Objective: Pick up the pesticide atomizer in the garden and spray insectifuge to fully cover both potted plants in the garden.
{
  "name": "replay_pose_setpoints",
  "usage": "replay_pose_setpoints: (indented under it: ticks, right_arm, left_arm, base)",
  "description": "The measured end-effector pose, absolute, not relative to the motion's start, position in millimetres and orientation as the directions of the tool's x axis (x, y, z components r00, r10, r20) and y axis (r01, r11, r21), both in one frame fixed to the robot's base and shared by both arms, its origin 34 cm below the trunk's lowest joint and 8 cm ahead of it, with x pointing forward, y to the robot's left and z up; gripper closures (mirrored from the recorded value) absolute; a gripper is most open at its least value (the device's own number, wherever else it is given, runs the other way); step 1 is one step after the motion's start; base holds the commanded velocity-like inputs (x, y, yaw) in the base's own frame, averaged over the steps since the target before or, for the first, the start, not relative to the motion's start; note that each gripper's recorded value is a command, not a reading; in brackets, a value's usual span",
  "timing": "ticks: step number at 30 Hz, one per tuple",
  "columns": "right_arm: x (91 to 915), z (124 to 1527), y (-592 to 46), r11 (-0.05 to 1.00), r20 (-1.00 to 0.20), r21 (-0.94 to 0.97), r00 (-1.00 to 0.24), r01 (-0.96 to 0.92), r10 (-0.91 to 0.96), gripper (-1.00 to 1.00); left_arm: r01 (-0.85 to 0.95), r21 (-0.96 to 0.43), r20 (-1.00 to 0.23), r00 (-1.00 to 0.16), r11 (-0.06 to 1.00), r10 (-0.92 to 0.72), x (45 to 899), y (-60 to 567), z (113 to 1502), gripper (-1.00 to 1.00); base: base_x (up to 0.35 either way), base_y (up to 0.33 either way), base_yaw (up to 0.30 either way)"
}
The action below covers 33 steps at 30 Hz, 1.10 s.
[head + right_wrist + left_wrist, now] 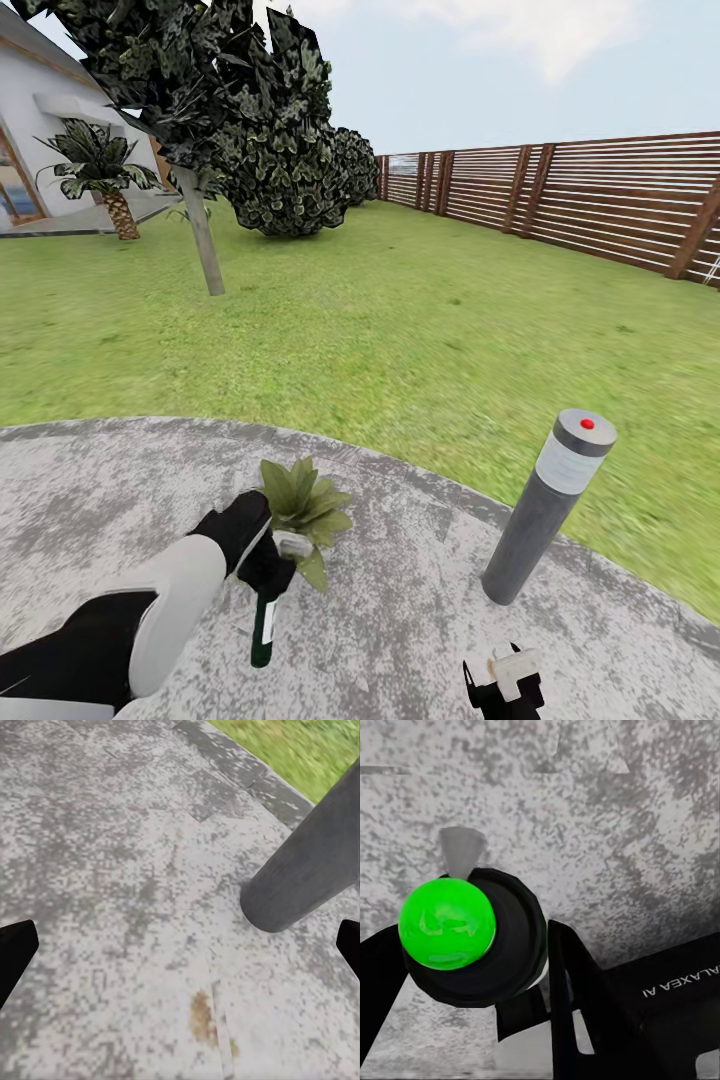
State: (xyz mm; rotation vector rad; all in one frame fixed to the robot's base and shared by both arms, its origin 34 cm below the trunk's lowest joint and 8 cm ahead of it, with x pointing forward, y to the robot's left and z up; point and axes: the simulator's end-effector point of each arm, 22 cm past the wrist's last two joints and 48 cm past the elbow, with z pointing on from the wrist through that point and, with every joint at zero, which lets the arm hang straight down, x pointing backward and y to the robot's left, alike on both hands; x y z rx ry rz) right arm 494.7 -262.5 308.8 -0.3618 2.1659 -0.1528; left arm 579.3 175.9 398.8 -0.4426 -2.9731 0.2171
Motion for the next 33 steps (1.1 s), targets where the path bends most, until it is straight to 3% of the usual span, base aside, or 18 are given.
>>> replay_pose_setpoints:
  ticks: [5, 12, 17, 27, 33]
  right_arm:
    - [494.7, 308.8, -262.6, 0.949, -0.777, -0.241, -0.546, -0.201, -0.313, -1.00]
    - [494.7, 308.8, -262.4, 0.949, -0.777, -0.241, -0.546, -0.202, -0.313, -1.00]
    - [494.3, 308.6, -262.1, 0.949, -0.776, -0.241, -0.547, -0.203, -0.314, -1.00]
    - [494.2, 308.4, -260.8, 0.949, -0.776, -0.239, -0.547, -0.205, -0.314, -1.00]
    - [494.0, 308.3, -260.2, 0.949, -0.776, -0.239, -0.546, -0.208, -0.315, -1.00]
  left_arm:
    - [0.272, -0.174, 0.103, -0.951, 0.946, 0.292, 583.0, 172.1, 403.3, 1.00]
    - [0.286, -0.155, 0.010, -0.957, 0.946, 0.291, 639.2, 169.2, 446.0, 1.00]
    - [0.289, -0.172, 0.055, -0.952, 0.942, 0.302, 619.6, 168.8, 433.9, 1.00]
    - [0.295, -0.206, 0.034, -0.951, 0.933, 0.308, 628.7, 155.6, 445.3, 1.00]
    - [0.378, -0.263, 0.025, -0.917, 0.888, 0.398, 637.8, 144.4, 472.1, 1.00]
  base:
    - [0.000, 0.000, 0.000]
    - [0.000, 0.000, 0.000]
    - [0.035, 0.000, 0.000]
    - [0.130, 0.000, 0.000]
    - [0.001, 0.000, 0.000]
